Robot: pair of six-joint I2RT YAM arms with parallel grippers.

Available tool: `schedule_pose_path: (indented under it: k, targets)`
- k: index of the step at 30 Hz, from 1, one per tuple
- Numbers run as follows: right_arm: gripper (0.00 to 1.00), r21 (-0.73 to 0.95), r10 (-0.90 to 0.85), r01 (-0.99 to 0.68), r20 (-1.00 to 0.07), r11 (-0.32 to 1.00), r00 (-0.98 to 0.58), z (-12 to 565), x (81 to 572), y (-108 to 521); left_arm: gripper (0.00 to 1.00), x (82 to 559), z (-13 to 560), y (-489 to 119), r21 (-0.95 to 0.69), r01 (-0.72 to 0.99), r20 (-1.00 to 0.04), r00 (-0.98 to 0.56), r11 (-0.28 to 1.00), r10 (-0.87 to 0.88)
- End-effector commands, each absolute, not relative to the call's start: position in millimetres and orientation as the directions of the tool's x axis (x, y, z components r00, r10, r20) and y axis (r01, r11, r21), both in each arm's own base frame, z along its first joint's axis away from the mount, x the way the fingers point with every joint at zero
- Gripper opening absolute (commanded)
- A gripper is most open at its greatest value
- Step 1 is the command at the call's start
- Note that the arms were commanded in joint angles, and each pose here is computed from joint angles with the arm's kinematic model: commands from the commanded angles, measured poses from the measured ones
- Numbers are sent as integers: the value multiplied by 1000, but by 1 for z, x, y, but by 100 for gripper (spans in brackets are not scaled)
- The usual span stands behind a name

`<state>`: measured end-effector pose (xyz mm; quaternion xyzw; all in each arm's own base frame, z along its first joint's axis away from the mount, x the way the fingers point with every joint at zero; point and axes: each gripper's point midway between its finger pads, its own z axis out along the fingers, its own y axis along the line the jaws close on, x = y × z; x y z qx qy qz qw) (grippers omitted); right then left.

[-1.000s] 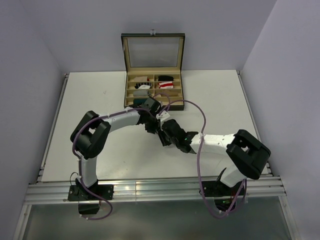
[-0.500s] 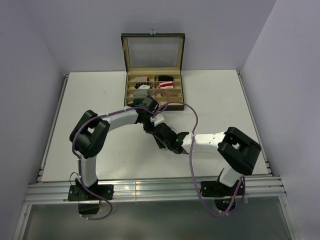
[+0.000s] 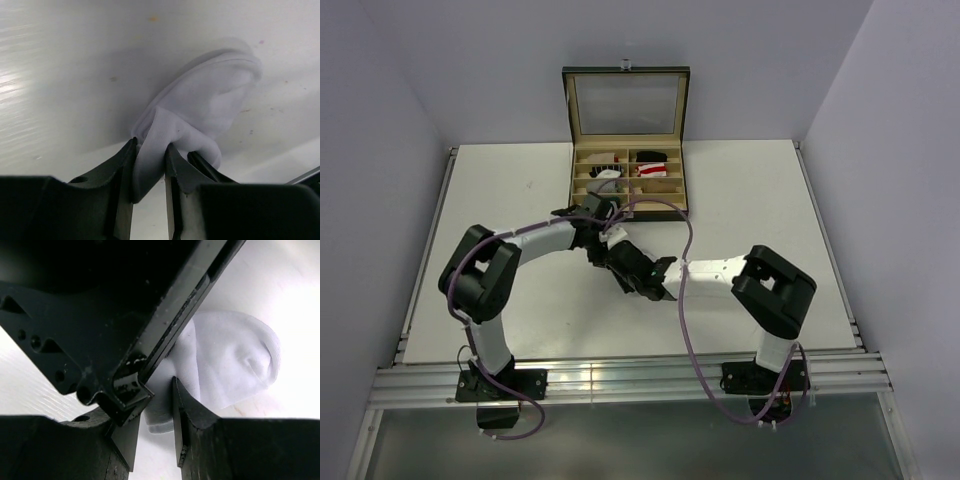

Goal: Roll the socks
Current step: Roll the sock at the center of the board.

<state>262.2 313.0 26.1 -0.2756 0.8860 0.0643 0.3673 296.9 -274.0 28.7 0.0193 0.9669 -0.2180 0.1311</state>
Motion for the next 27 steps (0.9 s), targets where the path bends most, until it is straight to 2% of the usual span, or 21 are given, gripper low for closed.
schedule_pose_path:
  k: [1,5,8,11,12,18,22,27]
  targets:
    - [36,-133,-603,-642,-527,755,-599,-21,239,299,16,282,13,-218,-260,3,-222,-973,966,-57]
    - [36,-149,-618,-647,-513,748,-596,-26,241,300,17,286,18,-208,-260,-21,-236,-968,965,-85]
    - [30,-157,-625,-643,-488,749,-609,-38,236,291,19,292,22,-215,-289,-27,-245,-964,957,-101]
    - [10,-117,-616,-649,-474,752,-629,-43,230,288,24,300,28,-222,-321,-33,-265,-956,947,-123]
    - [0,-83,-610,-659,-477,748,-633,-42,228,290,25,302,30,-223,-325,-35,-275,-953,945,-130]
    - [0,154,-525,-645,-456,749,-719,-31,227,294,46,324,57,-225,-373,-65,-364,-907,926,-210]
    - [0,390,-461,-601,-397,698,-794,-20,218,301,65,343,80,-220,-402,-107,-433,-853,909,-292]
    - [0,614,-346,-457,-299,643,-889,-8,226,301,73,352,107,-210,-457,-147,-492,-779,877,-387]
